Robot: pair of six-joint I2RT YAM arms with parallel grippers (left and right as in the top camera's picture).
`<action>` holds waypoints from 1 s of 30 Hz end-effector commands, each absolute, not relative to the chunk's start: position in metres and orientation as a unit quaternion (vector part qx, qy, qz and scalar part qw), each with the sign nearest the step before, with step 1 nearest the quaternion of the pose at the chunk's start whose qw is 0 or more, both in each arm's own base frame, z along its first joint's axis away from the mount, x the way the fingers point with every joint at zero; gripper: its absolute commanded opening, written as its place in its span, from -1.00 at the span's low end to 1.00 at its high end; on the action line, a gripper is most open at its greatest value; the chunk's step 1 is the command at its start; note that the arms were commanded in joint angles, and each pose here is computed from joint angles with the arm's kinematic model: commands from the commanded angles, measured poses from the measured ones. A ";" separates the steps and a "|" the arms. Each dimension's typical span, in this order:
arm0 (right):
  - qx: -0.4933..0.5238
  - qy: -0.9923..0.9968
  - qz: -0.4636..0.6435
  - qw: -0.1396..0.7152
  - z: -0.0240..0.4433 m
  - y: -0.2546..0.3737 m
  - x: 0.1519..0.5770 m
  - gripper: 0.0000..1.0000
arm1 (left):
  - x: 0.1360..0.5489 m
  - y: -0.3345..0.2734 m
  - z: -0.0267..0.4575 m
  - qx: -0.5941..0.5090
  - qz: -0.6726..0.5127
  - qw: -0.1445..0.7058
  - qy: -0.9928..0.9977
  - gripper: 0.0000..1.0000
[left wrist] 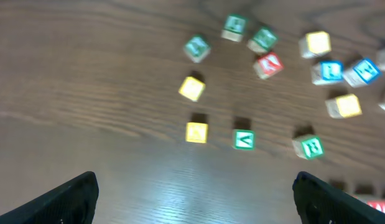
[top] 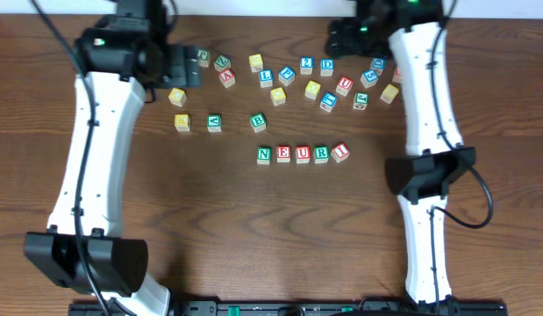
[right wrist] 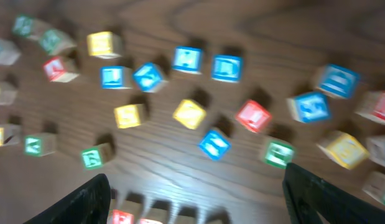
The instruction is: Spell out NEURIPS
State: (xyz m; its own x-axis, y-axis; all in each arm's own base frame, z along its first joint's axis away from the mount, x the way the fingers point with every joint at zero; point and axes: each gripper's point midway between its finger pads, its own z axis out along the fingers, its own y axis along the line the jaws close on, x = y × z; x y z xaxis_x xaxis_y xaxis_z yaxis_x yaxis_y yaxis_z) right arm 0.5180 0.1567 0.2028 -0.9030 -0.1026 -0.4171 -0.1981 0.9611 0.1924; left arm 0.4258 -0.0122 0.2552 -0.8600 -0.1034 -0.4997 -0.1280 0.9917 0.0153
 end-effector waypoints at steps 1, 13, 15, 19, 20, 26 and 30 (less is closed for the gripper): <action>-0.108 0.960 0.117 0.232 0.220 0.181 0.514 0.67 | 0.420 0.002 0.262 -0.092 0.025 0.260 0.961 0.96; -0.031 0.946 0.168 0.276 0.230 0.247 0.525 0.48 | 0.416 0.013 0.259 -0.105 0.030 0.250 0.962 0.96; -0.025 0.940 0.179 0.290 0.236 0.255 0.530 0.48 | 0.416 0.013 0.259 -0.105 0.030 0.251 0.962 0.96; -0.010 0.930 0.196 0.310 0.245 0.261 0.538 0.49 | 0.415 0.013 0.258 -0.105 0.030 0.248 0.963 0.96; -0.010 0.928 0.198 0.314 0.246 0.262 0.540 0.49 | 0.415 0.013 0.258 -0.104 0.030 0.248 0.963 0.96; -0.001 0.932 0.194 0.308 0.230 0.264 0.546 0.50 | 0.412 0.013 0.256 -0.104 0.031 0.242 0.964 0.96; 0.028 0.939 0.183 0.289 0.199 0.266 0.552 0.47 | 0.411 0.013 0.255 -0.104 0.031 0.238 0.965 0.96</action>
